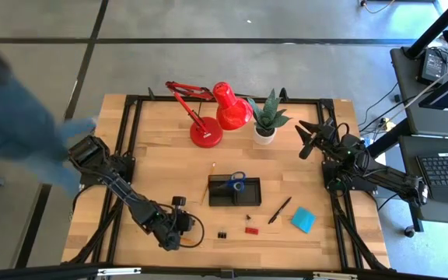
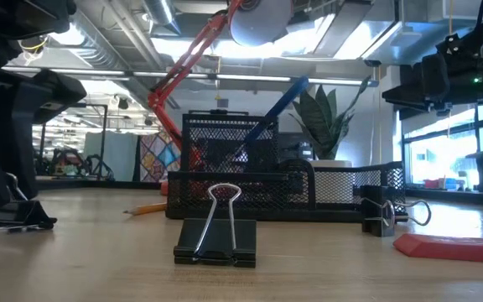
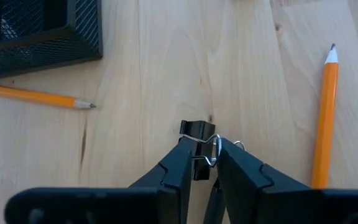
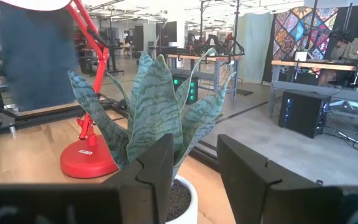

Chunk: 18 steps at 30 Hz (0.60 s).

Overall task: Pick and place office supplies into organizer
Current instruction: Put the left binder clip into the black desk organizer

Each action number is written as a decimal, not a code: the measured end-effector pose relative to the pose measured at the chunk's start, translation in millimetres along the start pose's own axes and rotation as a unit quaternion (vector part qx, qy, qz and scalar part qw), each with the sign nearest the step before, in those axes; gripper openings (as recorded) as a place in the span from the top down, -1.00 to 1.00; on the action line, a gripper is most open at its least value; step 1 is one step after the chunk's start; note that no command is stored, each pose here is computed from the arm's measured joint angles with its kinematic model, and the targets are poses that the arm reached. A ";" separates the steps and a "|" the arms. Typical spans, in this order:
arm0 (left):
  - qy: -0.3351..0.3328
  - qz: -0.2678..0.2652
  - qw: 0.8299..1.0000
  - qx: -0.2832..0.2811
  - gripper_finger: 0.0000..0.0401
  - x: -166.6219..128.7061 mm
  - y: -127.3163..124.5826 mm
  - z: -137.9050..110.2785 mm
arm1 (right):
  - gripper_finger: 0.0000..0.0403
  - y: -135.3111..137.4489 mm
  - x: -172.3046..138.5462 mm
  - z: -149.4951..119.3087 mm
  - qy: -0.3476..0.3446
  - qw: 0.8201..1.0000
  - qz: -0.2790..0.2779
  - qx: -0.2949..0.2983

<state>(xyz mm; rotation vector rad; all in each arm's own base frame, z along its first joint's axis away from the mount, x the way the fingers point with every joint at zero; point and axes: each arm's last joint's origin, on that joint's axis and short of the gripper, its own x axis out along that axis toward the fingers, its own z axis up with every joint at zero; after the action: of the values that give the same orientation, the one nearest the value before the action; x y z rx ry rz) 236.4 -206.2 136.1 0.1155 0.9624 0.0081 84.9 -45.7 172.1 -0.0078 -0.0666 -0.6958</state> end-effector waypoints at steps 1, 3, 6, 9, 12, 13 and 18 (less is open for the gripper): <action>0.000 0.000 1.000 0.000 0.67 0.0 0.0 0.0 | 0.36 0.0 0.0 0.0 0.000 1.000 0.000 0.000; 0.000 0.001 1.000 0.003 0.70 -0.1 0.2 -0.1 | 0.36 0.0 0.0 0.1 0.000 1.000 0.000 0.000; 0.000 0.003 1.000 0.017 0.75 -0.1 0.4 -0.2 | 0.36 0.0 0.0 -0.1 0.000 1.000 0.000 0.000; -0.009 0.017 0.999 0.032 0.83 -0.1 1.1 0.4 | 0.36 0.0 0.0 0.0 0.000 1.000 0.000 0.000; -0.020 0.033 0.998 0.046 0.92 -0.7 1.6 2.3 | 0.36 0.0 0.0 -0.1 0.000 1.000 0.000 0.000; -0.024 0.037 0.998 0.051 0.96 -1.2 1.5 4.2 | 0.36 0.0 0.0 0.0 0.000 1.000 0.000 0.000; -0.047 0.051 0.995 0.076 0.98 -4.5 2.8 22.3 | 0.36 0.0 0.0 -0.1 0.000 1.000 0.000 0.000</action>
<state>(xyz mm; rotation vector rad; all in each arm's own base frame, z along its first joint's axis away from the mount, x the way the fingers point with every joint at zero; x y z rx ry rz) 252.2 -205.7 152.7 0.3022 0.8626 0.0226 84.9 -45.7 172.1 -0.0080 -0.0664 -0.6957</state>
